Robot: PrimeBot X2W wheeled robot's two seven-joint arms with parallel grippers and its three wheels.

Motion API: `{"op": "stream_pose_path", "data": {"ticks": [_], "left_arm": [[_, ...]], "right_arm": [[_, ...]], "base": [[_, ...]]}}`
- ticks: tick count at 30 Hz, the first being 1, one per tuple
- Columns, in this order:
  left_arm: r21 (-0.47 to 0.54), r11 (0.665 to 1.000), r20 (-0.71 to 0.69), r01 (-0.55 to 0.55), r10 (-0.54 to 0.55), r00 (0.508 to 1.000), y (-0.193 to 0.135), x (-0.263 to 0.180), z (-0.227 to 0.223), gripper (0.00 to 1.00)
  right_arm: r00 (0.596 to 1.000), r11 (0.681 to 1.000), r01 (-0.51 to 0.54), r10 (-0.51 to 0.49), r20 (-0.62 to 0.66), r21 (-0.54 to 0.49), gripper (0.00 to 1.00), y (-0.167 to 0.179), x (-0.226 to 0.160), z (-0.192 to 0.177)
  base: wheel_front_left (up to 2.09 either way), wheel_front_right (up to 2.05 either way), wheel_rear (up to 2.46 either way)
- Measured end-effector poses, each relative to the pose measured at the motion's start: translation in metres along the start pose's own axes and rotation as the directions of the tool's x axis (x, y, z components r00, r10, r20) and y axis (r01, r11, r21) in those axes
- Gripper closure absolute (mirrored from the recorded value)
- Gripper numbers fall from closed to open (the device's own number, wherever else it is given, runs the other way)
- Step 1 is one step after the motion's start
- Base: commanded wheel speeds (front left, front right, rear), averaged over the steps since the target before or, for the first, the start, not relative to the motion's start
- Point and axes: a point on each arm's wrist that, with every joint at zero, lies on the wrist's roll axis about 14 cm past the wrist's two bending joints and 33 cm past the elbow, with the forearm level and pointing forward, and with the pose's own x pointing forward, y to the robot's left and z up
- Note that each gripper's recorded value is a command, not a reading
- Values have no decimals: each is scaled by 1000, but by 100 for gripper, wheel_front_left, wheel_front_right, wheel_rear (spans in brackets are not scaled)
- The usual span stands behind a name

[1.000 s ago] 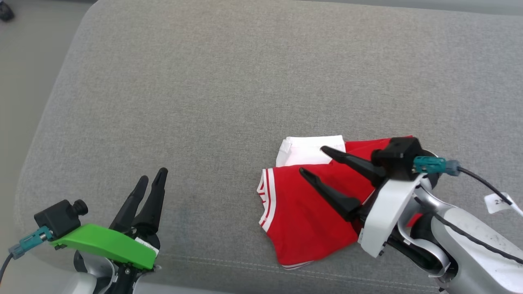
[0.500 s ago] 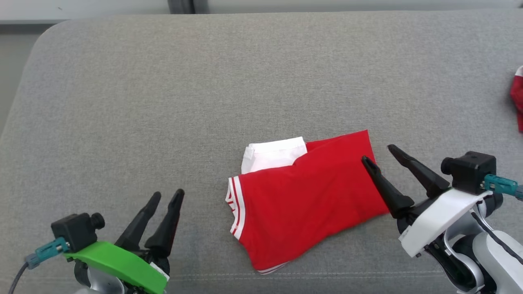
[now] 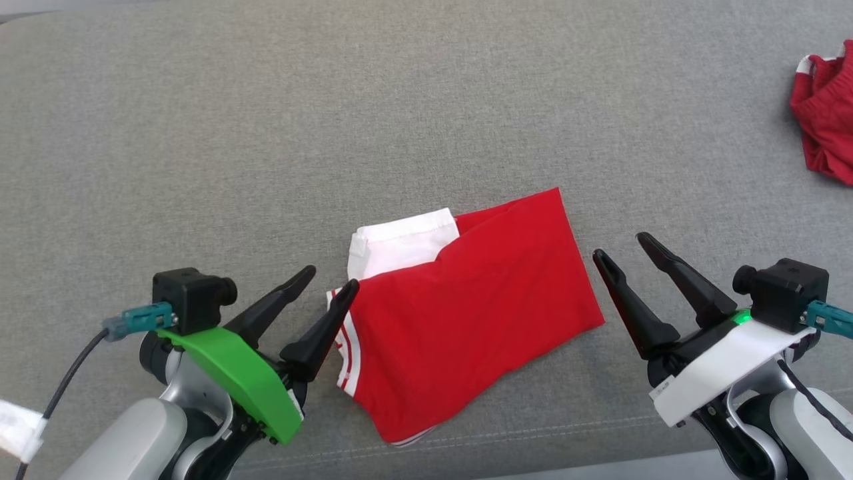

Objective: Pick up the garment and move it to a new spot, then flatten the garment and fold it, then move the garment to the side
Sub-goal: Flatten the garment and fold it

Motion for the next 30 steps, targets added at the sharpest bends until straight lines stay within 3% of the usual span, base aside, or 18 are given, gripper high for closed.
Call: {"op": "stream_pose_path", "data": {"ticks": [9,18,30], "left_arm": [[-53,998,-216,31,-42,975,12,27,-44,0],[-120,990,-274,79,-110,955,5,51,-51,0],[-129,988,-353,90,-131,927,1,45,-64,0]], "right_arm": [[997,997,74,-74,8,28,0,-19,-6,-6],[991,990,131,-131,-7,45,0,-33,-12,-16],[991,990,136,-136,2,39,0,-36,-11,-18]], "base": [[0,0,0],[0,0,0],[0,0,0]]}}
